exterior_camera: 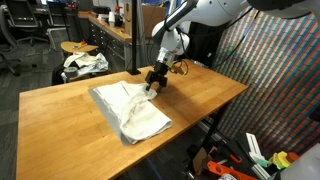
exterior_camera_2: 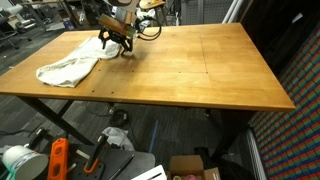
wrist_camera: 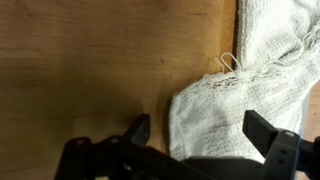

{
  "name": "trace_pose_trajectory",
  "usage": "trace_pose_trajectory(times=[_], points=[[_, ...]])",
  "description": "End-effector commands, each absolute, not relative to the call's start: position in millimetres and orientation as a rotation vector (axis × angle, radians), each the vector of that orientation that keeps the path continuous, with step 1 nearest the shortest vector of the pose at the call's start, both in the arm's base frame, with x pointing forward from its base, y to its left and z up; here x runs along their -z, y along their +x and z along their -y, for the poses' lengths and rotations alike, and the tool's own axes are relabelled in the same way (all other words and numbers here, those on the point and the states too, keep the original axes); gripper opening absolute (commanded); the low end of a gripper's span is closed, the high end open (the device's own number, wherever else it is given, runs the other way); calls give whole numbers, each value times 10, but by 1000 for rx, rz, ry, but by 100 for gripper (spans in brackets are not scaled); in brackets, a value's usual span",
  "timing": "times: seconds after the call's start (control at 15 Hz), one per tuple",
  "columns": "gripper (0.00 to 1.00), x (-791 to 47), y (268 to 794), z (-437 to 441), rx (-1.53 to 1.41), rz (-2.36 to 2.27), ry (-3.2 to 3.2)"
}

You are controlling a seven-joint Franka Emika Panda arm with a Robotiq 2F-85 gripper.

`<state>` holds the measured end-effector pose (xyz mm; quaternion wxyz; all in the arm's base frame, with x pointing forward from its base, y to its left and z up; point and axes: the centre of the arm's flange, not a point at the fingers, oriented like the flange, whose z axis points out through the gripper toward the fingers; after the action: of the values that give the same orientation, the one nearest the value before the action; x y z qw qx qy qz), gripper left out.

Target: Fold the towel in half

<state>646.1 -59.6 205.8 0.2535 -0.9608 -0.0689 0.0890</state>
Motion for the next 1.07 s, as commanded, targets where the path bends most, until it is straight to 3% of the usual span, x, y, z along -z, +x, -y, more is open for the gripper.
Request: trace_pose_trajectory(times=[0.0,0.73,0.8,0.87,1.0], points=[[100,-2028,6298,516,-150,195,-2562],[100,-2056,6143,438,-60,244,-2574],[75,-2062,6122,434,-63,255,-2581],[75,-2079,6100,428,-72,273,-2586],[58,-2105,6063,416,-79,295,-2587]])
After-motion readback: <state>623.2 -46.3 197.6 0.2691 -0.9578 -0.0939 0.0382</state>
